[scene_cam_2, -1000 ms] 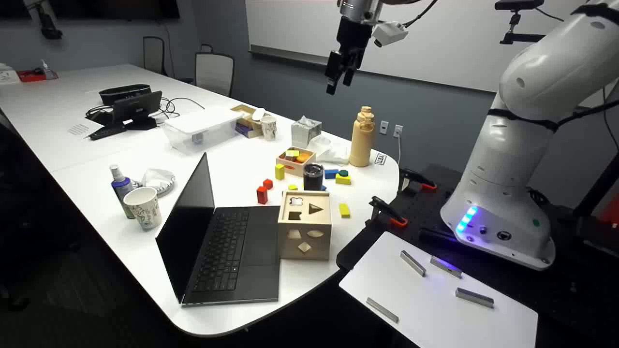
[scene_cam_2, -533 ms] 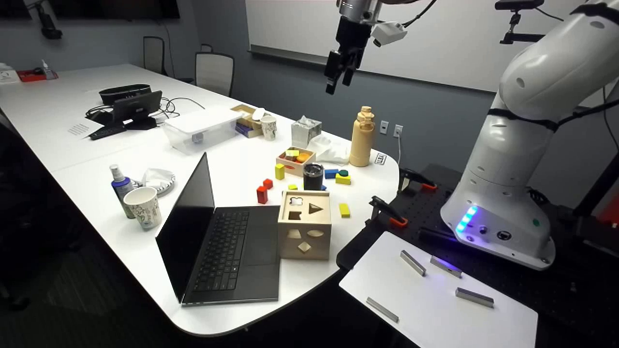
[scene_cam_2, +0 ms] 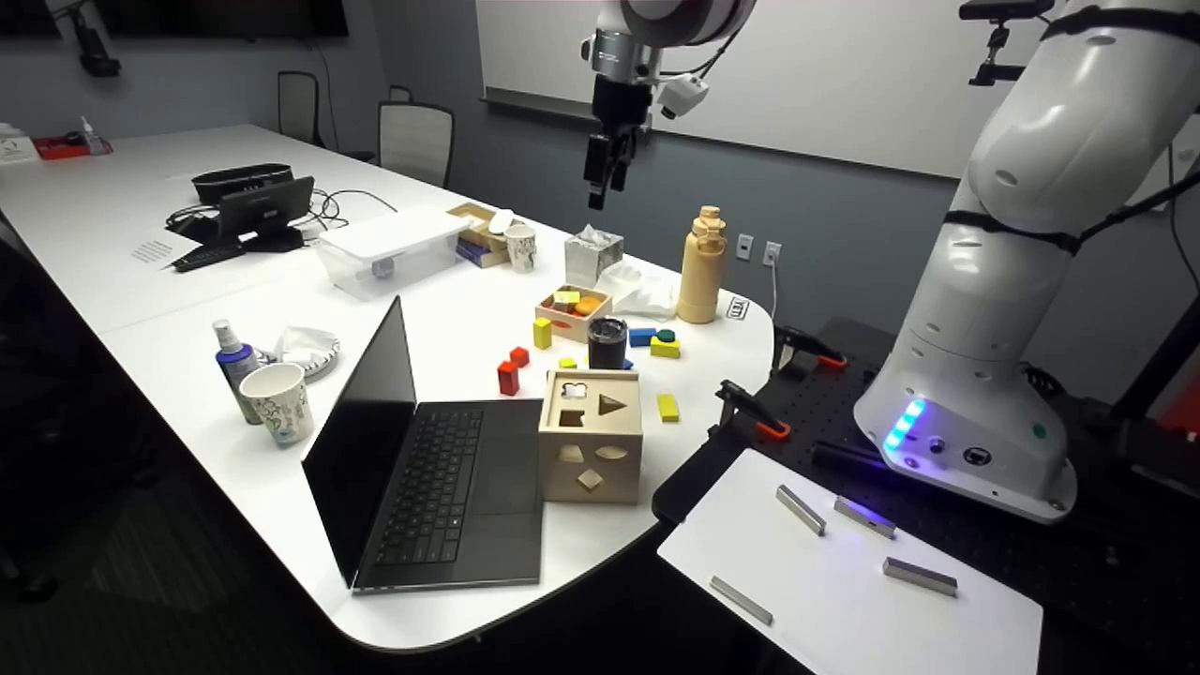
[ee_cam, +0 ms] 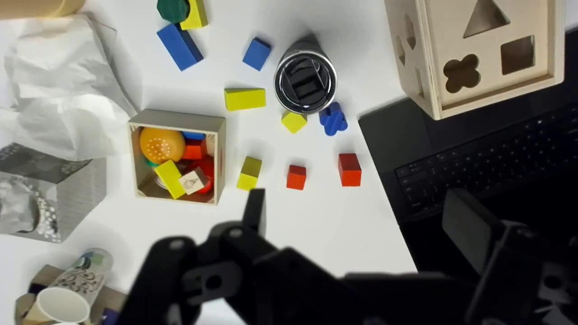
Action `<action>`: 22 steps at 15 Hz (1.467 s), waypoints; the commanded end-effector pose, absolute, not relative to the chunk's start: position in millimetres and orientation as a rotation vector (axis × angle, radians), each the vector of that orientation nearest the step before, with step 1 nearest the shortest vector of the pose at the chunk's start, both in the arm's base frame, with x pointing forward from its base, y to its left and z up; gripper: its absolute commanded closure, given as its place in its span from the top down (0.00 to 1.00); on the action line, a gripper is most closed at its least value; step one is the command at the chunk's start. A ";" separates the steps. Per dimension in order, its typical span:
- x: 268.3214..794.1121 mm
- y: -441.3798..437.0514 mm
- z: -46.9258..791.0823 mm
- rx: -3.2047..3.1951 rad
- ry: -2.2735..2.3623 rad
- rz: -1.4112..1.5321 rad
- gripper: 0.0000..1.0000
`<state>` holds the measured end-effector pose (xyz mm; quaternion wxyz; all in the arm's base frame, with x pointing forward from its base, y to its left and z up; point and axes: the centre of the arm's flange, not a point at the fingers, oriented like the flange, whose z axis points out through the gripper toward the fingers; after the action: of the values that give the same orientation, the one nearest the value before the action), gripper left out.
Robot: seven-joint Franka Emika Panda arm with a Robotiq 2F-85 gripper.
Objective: Put the red block into the shape sorting box
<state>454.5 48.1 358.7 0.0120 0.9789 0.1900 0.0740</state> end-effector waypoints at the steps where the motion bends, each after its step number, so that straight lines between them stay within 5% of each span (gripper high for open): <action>1: 532.9 65.3 313.3 3.047 0.723 0.166 1.00; 11: 642.4 154.3 139.5 3.063 0.841 0.009 1.00; 22: 646.6 163.0 53.2 3.087 0.730 -0.159 1.00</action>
<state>638.2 158.7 54.8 -0.0280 0.9695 0.2408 -0.0364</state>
